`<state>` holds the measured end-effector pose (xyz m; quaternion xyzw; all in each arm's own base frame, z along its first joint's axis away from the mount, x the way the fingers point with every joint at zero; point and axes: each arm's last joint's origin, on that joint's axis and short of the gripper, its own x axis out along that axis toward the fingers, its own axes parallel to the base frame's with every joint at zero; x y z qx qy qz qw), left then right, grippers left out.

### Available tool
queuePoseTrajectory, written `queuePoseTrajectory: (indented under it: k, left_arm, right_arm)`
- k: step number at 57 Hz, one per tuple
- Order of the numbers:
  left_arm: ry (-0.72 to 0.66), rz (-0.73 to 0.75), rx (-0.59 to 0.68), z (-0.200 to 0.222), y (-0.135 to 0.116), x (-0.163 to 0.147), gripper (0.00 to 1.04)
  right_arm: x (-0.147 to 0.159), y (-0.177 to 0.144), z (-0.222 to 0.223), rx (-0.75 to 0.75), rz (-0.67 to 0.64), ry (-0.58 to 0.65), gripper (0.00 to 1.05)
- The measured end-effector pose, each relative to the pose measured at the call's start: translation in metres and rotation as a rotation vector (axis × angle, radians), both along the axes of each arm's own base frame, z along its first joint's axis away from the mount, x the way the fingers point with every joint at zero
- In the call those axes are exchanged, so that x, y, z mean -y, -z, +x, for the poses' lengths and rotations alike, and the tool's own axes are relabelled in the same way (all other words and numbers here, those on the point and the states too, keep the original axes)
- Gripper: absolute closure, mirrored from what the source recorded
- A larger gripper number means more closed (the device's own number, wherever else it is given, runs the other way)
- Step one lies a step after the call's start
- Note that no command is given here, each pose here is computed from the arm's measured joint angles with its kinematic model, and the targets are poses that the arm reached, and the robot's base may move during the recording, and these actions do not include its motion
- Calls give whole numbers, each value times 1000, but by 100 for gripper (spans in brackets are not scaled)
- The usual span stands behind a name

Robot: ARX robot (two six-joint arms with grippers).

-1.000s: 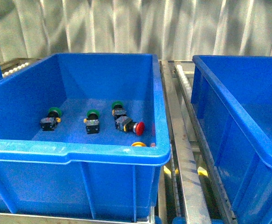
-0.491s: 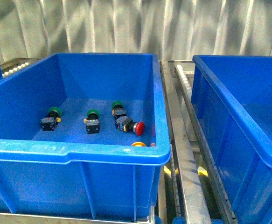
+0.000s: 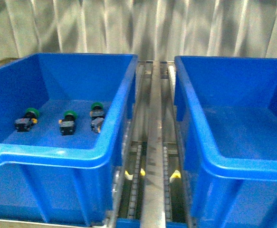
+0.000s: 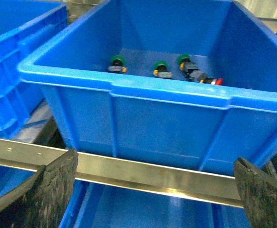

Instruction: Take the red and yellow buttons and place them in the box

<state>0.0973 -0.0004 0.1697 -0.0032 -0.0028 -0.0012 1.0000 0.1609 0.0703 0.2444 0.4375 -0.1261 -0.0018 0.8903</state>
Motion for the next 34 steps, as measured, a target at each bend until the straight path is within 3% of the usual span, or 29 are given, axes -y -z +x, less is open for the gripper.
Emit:
queuePoseTrajectory:
  k: [24, 34]
  left_arm:
    - [-1, 0, 2, 0, 0, 0, 8]
    - [4, 2, 2, 0, 0, 0, 8]
  right_arm:
    - [46, 4, 3, 6, 23, 40, 71]
    - [76, 6, 16, -49, -72, 128, 71]
